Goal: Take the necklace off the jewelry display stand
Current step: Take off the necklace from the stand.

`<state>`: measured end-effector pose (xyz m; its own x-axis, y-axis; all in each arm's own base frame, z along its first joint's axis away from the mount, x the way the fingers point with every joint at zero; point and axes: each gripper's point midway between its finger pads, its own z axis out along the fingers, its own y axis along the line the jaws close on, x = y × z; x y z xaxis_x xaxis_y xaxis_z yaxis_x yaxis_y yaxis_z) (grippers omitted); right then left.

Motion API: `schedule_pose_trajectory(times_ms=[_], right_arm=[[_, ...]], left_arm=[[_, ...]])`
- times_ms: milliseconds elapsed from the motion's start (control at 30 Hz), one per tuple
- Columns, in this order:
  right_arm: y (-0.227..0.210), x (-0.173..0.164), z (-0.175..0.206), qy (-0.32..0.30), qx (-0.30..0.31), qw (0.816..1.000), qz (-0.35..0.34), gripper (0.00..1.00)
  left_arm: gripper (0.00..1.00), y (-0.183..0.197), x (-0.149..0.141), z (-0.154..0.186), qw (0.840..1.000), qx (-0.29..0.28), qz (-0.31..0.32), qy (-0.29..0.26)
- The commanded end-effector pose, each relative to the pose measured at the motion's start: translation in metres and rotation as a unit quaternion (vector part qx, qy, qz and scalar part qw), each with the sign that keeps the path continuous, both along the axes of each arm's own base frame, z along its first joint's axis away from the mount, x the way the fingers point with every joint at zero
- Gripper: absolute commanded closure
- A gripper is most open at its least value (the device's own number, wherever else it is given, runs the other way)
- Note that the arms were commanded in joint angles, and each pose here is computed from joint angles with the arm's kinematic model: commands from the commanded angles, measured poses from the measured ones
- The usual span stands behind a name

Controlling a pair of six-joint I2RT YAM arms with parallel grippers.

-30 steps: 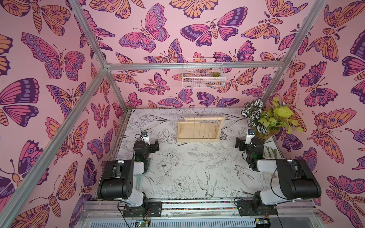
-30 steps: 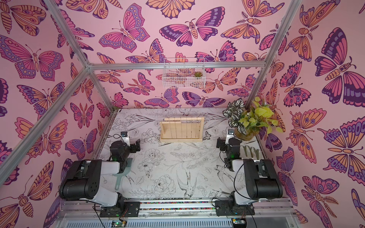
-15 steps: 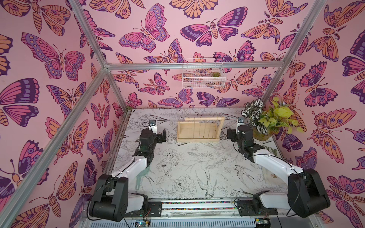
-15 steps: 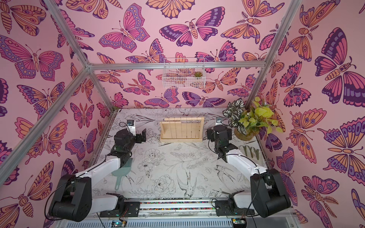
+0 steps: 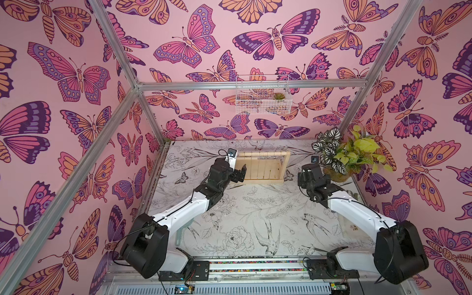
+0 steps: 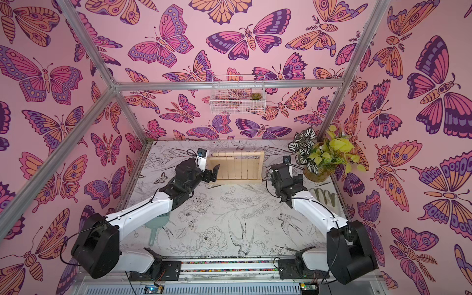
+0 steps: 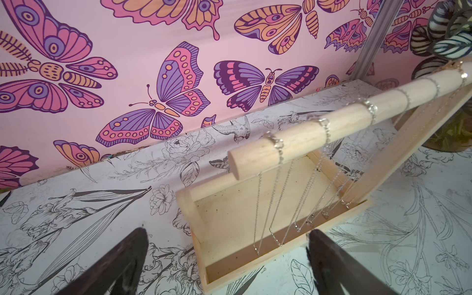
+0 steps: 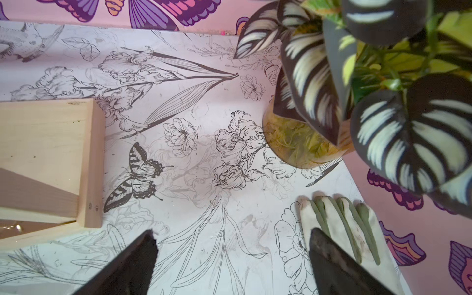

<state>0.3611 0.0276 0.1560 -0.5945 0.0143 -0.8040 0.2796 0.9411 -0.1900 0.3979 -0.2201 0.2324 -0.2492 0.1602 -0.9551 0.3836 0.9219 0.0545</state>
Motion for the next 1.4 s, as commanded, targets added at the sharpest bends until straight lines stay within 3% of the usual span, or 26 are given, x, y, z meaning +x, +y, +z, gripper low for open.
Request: schedule_pose_trajectory(times_ms=[0,267,467,933,1200,1367], right_arm=[[-0.003,-0.012,-0.003,-0.001,0.024,1.0,-0.015,0.07],[-0.004,-0.013,-0.008,-0.005,0.029,0.999,-0.021,0.1],[0.0,-0.011,-0.016,-0.003,0.04,0.999,-0.021,0.11],[-0.001,-0.01,-0.022,0.001,0.038,0.999,-0.02,0.11],[-0.002,-0.009,-0.026,0.007,0.039,0.999,-0.021,0.11],[-0.002,-0.008,-0.027,0.005,0.04,0.999,-0.021,0.12]], left_arm=[[0.0,-0.004,0.002,0.008,1.0,0.001,0.022,-0.002],[0.07,-0.016,0.009,0.0,1.0,-0.001,0.021,0.008],[0.21,-0.018,0.014,-0.004,1.0,0.005,0.029,0.007],[0.2,-0.023,0.031,-0.004,0.999,0.012,0.053,-0.004],[0.34,-0.029,0.037,-0.002,0.999,0.01,0.052,-0.009],[0.34,-0.029,0.037,0.004,0.998,0.008,0.054,-0.016]])
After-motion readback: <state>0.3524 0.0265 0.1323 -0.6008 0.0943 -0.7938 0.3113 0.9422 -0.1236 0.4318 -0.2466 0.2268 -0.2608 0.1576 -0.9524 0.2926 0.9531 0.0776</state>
